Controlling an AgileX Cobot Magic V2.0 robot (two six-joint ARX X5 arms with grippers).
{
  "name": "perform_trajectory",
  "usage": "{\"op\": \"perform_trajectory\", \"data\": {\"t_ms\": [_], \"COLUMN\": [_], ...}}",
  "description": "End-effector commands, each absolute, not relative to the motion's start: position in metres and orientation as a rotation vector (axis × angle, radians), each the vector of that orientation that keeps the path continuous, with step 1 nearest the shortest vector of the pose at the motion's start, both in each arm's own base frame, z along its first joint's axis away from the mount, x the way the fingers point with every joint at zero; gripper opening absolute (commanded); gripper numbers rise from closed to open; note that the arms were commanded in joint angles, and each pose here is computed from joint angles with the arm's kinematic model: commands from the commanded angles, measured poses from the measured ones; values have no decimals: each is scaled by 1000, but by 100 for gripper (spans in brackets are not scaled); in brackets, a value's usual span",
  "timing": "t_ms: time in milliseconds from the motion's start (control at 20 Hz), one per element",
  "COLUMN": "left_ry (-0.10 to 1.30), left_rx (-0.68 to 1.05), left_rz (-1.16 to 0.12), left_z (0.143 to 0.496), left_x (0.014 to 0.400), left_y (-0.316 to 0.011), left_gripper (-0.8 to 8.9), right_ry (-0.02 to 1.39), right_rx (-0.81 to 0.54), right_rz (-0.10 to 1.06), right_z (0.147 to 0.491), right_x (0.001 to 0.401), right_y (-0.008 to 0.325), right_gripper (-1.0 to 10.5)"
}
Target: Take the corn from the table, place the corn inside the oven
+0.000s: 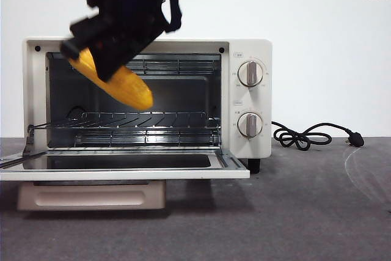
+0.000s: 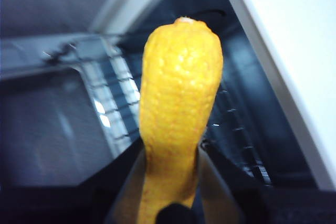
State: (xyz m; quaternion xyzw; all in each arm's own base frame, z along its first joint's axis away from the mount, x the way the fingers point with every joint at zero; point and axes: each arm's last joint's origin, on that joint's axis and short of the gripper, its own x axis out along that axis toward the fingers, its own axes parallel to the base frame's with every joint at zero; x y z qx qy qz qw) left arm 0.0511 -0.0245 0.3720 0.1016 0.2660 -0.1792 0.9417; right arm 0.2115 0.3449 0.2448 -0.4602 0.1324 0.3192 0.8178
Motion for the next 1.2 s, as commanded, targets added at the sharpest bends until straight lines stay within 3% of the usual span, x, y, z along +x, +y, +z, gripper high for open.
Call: {"op": "perform_trajectory", "data": {"t_ms": [50, 550, 850, 950, 1100, 1200], "left_ry": [545, 546, 547, 547, 552, 554], "left_rx": [199, 199, 198, 199, 201, 202], "left_rz": [-362, -362, -362, -362, -362, -362], "left_z": [370, 370, 370, 370, 370, 370], "left_x": [51, 51, 51, 51, 51, 51], "left_y": [-25, -25, -24, -25, -24, -24], "left_gripper": [-6, -6, -6, -5, -5, -6], "right_ry": [238, 188, 220, 218, 221, 223], "right_rx": [-1092, -1231, -1261, -1249, -1250, -1236], "right_rz": [644, 499, 503, 500, 498, 495], "right_z": [236, 208, 196, 197, 197, 197], "right_x": [216, 234, 239, 239, 239, 239], "right_y": [351, 362, 361, 361, 361, 361], "right_gripper": [-12, -12, 19, 141, 172, 300]}}
